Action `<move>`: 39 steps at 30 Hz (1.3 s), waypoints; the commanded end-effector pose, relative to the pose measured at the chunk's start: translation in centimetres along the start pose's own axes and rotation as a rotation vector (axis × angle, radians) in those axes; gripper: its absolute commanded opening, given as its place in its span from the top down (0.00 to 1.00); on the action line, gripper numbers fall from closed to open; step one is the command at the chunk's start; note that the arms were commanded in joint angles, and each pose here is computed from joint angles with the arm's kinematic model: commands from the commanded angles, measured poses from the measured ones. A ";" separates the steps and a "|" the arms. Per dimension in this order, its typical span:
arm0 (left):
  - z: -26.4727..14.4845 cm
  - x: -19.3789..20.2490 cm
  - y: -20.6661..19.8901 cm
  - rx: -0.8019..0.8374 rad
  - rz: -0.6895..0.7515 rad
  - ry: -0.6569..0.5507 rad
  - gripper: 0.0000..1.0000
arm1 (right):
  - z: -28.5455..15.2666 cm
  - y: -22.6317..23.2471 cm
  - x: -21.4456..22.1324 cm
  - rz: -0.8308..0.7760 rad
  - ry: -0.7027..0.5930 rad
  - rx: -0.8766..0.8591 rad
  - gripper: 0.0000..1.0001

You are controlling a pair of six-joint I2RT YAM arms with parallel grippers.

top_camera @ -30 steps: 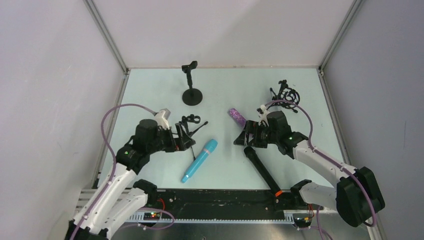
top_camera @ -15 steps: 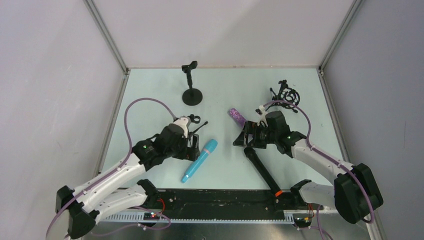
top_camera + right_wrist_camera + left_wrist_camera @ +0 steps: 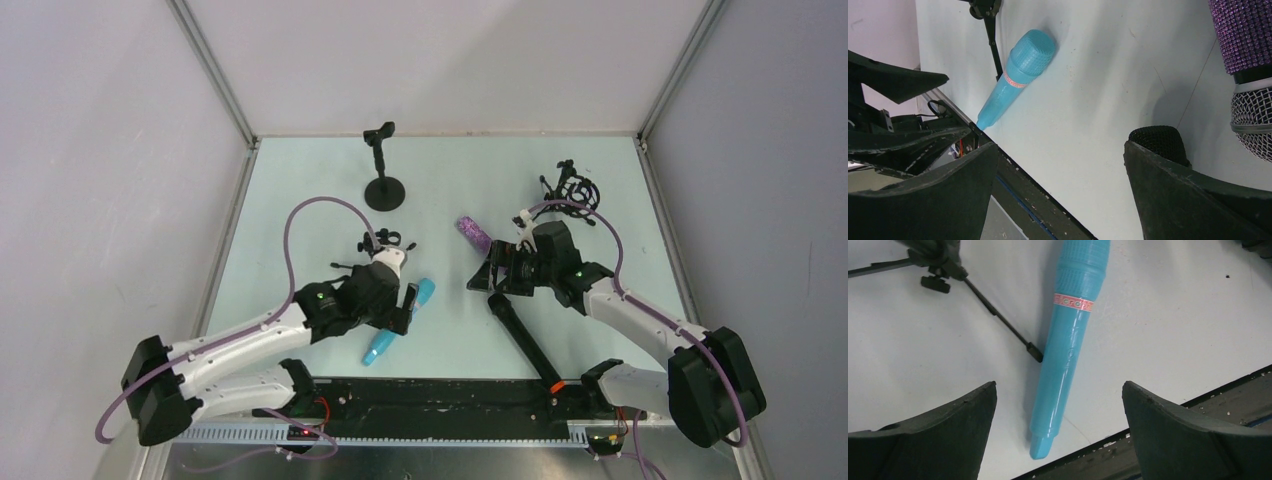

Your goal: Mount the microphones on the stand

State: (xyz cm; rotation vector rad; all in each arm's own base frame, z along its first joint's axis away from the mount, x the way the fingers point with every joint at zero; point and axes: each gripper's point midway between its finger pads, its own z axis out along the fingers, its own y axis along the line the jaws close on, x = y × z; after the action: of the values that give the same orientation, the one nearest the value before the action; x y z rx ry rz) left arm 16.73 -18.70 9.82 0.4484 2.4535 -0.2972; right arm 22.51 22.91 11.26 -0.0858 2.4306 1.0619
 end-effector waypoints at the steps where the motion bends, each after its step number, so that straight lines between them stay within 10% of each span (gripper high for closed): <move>1: 1.2 0.0 -1.0 -0.002 -0.015 -0.047 0.04 | -0.5 1.1 -1.9 -0.022 -0.050 -0.016 0.00; 16: 5.0 5.8 -0.6 -0.085 0.039 0.076 0.35 | -1.2 1.1 -2.4 -0.027 -0.080 -0.004 0.00; 27: 6.2 3.2 -3.8 -0.081 0.083 0.041 0.90 | -2.3 0.5 -3.7 -0.034 -0.145 0.025 0.00; 39: 8.2 -2.5 -7.5 -0.134 0.033 -0.050 0.83 | -2.4 -0.1 -3.9 -0.021 -0.143 0.036 0.00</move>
State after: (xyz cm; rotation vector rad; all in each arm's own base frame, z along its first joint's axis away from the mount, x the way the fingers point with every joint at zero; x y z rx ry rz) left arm 18.31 -26.60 4.15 0.4894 2.4616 -0.1090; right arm 23.96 20.40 12.36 0.0047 2.3768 0.9770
